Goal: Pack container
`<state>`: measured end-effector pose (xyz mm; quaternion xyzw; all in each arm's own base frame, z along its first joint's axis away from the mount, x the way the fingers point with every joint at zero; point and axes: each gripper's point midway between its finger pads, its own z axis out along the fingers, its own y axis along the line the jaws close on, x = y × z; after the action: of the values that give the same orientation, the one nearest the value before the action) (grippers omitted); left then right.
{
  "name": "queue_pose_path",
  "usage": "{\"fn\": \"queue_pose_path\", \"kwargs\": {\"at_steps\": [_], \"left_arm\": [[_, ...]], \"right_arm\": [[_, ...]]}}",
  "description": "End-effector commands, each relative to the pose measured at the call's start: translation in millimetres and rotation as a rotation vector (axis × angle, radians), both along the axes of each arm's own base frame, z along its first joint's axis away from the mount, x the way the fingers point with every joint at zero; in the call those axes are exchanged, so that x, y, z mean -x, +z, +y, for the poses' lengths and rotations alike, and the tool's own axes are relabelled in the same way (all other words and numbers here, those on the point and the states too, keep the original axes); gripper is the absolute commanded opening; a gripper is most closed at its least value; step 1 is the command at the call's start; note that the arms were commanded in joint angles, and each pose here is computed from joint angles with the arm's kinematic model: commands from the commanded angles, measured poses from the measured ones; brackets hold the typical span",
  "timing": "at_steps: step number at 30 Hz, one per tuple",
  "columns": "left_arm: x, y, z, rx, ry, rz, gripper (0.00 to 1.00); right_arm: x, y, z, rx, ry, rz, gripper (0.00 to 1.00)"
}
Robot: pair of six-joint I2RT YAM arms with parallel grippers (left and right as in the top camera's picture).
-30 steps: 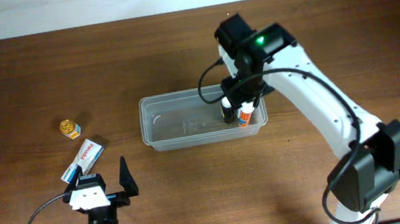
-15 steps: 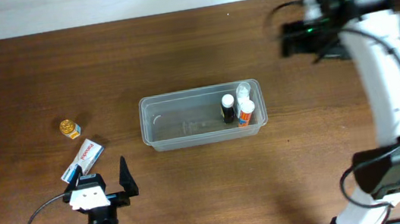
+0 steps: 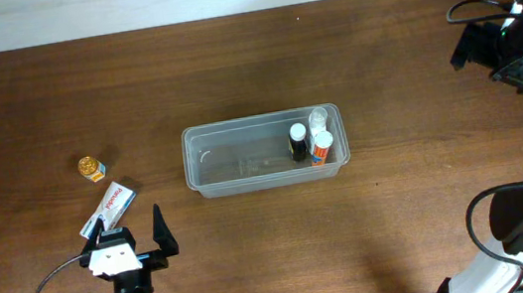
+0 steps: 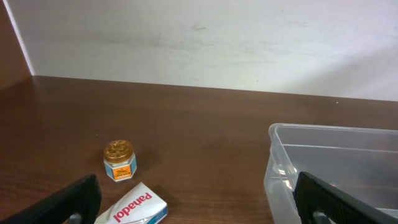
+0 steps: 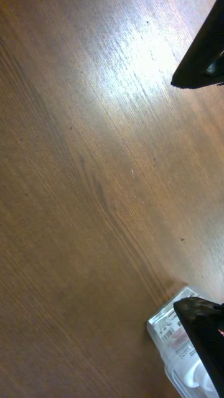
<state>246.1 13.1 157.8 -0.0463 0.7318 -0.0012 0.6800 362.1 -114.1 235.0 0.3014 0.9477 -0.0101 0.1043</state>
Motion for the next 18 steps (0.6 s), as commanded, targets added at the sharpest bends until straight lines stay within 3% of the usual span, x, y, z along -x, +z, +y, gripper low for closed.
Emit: {"fn": "queue_pose_path", "kwargs": {"at_steps": [1, 5, 11, 18], "left_arm": [[0, 2, -11, -0.008, -0.063, -0.009, 1.00], [1, 6, -27, -0.006, -0.158, -0.022, 1.00], [9, 54, -35, 0.002, -0.204, -0.006, 1.00], [-8, 105, -34, -0.063, -0.222, 0.236, 1.00]], "right_arm": [[1, 10, -1, 0.015, -0.014, -0.029, 0.98], [1, 10, -1, 0.015, -0.014, -0.029, 0.98], [1, 10, -1, 0.015, -0.014, -0.029, 0.98], [1, 10, -1, 0.015, -0.014, -0.029, 0.99]]}}
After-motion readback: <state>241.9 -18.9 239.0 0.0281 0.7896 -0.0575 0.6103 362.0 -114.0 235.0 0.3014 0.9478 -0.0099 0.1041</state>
